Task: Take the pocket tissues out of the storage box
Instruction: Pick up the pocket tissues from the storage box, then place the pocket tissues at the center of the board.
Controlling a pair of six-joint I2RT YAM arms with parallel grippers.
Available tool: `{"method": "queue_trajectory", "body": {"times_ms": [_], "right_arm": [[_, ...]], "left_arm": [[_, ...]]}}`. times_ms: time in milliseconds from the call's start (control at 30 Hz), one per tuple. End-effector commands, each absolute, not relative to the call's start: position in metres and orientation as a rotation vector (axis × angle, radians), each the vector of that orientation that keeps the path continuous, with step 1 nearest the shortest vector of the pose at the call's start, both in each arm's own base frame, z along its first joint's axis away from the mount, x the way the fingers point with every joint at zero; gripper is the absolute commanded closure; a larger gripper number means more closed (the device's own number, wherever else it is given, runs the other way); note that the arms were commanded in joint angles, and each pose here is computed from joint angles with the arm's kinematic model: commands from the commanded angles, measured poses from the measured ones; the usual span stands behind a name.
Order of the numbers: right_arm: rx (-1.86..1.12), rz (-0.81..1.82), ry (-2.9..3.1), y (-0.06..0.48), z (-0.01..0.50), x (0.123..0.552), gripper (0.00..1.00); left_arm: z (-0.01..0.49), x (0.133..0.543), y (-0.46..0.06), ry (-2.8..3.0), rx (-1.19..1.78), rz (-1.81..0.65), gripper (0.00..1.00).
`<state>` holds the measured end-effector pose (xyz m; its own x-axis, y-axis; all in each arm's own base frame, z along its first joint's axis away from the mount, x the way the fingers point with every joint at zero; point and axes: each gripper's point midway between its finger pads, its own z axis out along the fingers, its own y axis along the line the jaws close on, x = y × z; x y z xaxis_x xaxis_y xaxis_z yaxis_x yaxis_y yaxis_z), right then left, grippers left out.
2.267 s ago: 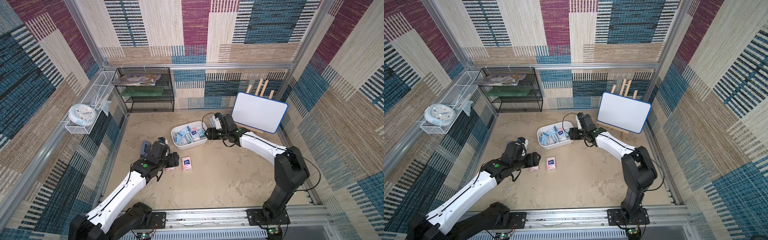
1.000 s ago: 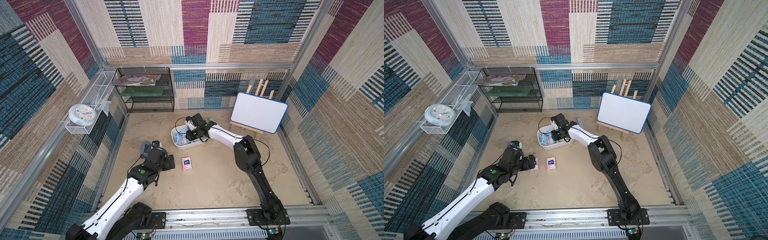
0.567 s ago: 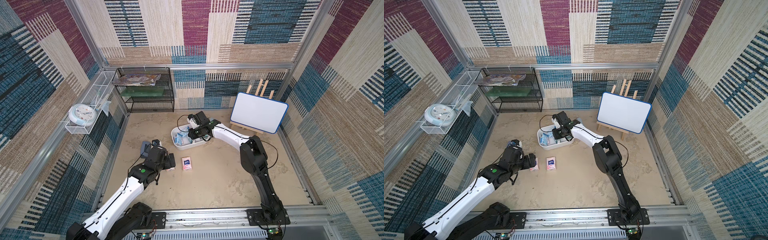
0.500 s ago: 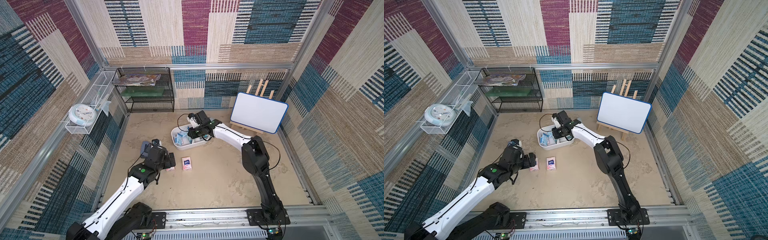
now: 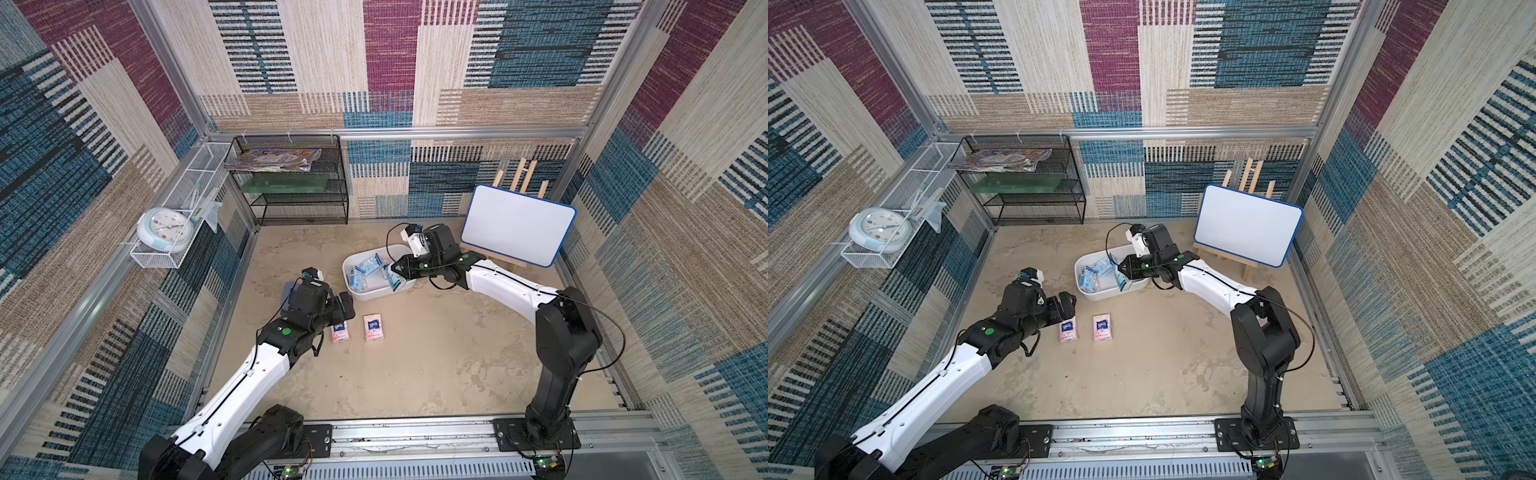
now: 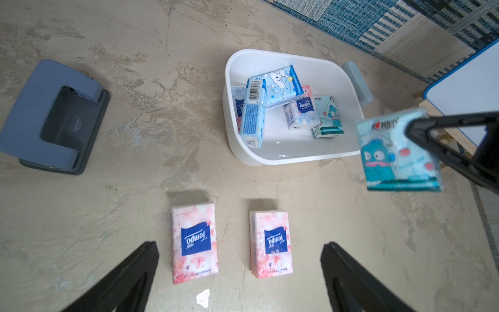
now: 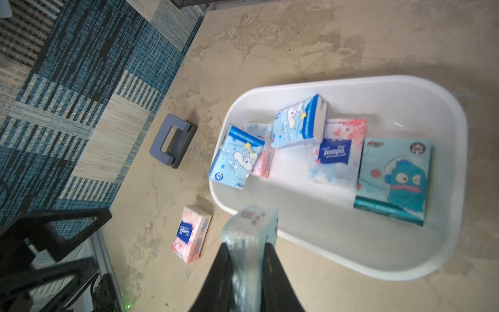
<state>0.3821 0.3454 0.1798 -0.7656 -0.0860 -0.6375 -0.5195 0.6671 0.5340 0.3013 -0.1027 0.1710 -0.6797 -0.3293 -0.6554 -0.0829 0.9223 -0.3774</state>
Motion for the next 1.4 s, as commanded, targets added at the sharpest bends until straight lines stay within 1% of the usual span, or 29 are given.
{"method": "queue_trajectory", "body": {"times_ms": [0,300,500,833,1367], "right_arm": [[-0.438,1.090,2.243,0.342,0.191,0.367,0.84],[-0.318,1.224,2.243,0.312,0.157,0.321,0.84],[-0.212,1.321,2.216,0.300,0.138,0.309,0.84],[-0.105,1.399,2.247,0.297,0.106,0.306,0.84],[-0.019,1.404,2.334,0.303,0.066,0.316,0.83]], "left_arm": [[0.175,0.309,-0.114,2.279,-0.309,-0.521,0.01],[0.167,0.318,-0.116,2.292,-0.350,-0.580,0.01],[0.166,0.319,-0.116,2.301,-0.352,-0.592,0.01],[0.162,0.319,-0.117,2.325,-0.357,-0.602,0.01],[0.157,0.316,-0.116,2.344,-0.351,-0.593,0.01]]}}
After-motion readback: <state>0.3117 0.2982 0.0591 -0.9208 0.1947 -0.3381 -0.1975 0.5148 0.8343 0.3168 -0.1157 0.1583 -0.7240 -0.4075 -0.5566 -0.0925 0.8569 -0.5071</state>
